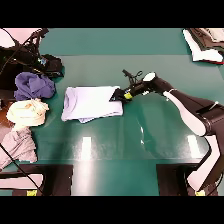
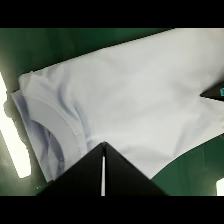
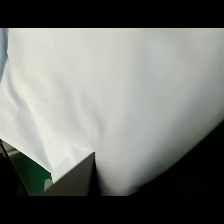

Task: Fold the shirts.

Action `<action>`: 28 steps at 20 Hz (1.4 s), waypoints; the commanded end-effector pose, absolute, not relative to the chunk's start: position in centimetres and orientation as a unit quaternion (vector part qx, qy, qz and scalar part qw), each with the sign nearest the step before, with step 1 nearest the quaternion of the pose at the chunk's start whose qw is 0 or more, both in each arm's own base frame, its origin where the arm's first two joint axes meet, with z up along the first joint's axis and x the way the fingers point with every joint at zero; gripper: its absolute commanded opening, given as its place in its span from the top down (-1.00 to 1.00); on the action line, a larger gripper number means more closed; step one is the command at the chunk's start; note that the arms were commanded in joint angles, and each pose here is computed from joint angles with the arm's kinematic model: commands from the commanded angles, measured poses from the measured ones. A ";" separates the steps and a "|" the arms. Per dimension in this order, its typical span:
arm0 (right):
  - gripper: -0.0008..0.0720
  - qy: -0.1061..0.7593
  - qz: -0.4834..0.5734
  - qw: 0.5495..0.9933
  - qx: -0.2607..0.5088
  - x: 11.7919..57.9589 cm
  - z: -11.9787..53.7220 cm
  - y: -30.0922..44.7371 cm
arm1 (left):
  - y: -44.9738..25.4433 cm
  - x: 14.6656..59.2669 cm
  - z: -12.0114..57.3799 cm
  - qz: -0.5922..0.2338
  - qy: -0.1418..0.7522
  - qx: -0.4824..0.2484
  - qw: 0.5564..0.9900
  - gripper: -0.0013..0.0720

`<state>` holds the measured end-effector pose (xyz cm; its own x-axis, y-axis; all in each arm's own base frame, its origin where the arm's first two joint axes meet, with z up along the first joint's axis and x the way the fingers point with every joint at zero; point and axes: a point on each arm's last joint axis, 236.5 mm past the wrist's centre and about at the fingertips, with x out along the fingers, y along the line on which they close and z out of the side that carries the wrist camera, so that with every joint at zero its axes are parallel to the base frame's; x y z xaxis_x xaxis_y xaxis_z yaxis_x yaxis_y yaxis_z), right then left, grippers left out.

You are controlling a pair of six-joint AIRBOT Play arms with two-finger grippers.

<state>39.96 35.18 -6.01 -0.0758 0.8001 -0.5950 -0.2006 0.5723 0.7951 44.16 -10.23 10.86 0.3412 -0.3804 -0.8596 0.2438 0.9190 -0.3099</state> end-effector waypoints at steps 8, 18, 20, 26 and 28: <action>0.95 0.561 0.361 0.712 0.220 42.2 0.7 25.1 | -10.2 43.3 10.6 -0.195 0.557 -0.061 0.805 0.90; 0.95 0.361 -0.091 0.848 0.376 36.4 4.3 -16.1 | -11.9 44.2 11.7 -0.213 0.531 -0.098 0.814 0.90; 0.95 0.335 -0.161 0.835 0.407 32.9 3.3 -20.9 | -12.3 44.2 12.0 -0.218 0.530 -0.110 0.812 0.90; 0.95 0.363 -0.249 0.797 0.413 26.7 0.5 -25.4 | -12.5 44.0 12.0 -0.222 0.532 -0.112 0.809 0.90; 0.94 0.401 -0.252 0.780 0.410 25.3 -0.6 -24.6 | -12.5 44.0 12.0 -0.222 0.532 -0.111 0.810 0.90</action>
